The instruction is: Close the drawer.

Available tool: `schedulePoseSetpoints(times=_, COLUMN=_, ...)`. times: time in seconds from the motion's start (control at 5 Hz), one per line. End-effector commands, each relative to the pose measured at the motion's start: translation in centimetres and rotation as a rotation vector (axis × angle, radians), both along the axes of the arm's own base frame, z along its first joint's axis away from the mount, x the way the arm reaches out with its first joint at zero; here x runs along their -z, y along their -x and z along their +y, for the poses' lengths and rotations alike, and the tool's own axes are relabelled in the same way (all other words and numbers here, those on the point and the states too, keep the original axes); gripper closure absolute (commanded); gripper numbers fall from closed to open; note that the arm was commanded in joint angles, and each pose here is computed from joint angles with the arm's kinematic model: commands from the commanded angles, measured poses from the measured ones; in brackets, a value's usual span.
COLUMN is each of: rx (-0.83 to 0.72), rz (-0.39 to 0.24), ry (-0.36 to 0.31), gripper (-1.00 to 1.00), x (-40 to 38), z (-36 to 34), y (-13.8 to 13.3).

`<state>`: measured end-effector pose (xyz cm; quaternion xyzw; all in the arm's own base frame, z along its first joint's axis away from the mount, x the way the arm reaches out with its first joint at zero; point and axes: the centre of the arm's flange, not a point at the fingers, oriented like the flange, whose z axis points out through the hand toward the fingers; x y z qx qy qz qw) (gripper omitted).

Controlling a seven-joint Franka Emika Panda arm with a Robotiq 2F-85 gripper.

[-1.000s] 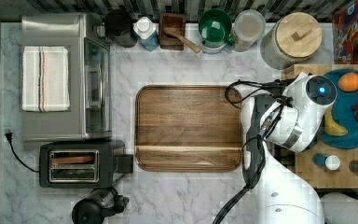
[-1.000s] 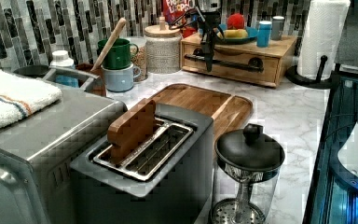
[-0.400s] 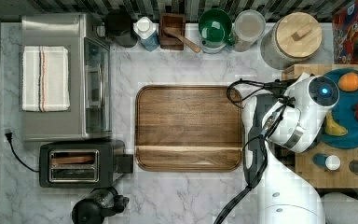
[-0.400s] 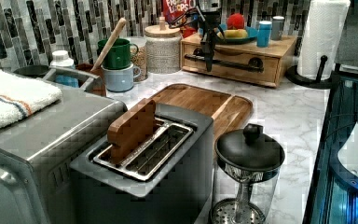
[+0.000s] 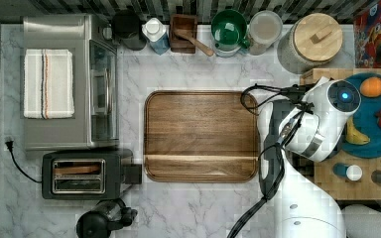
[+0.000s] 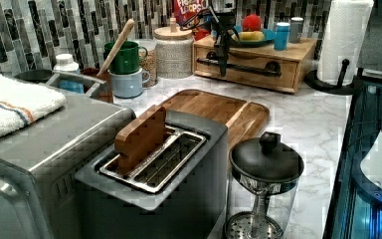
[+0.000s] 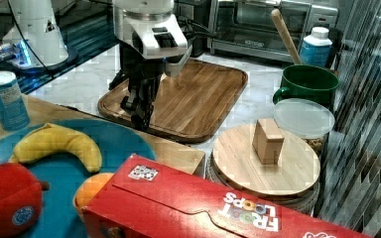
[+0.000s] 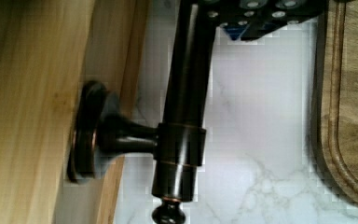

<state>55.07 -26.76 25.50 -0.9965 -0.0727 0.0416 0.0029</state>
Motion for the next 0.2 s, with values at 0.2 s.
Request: schedulePoseSetpoints(times=0.2, rx=0.097, rz=-0.165, ry=0.183, gripper=1.00, x=-7.40, z=-13.90, y=1.67)
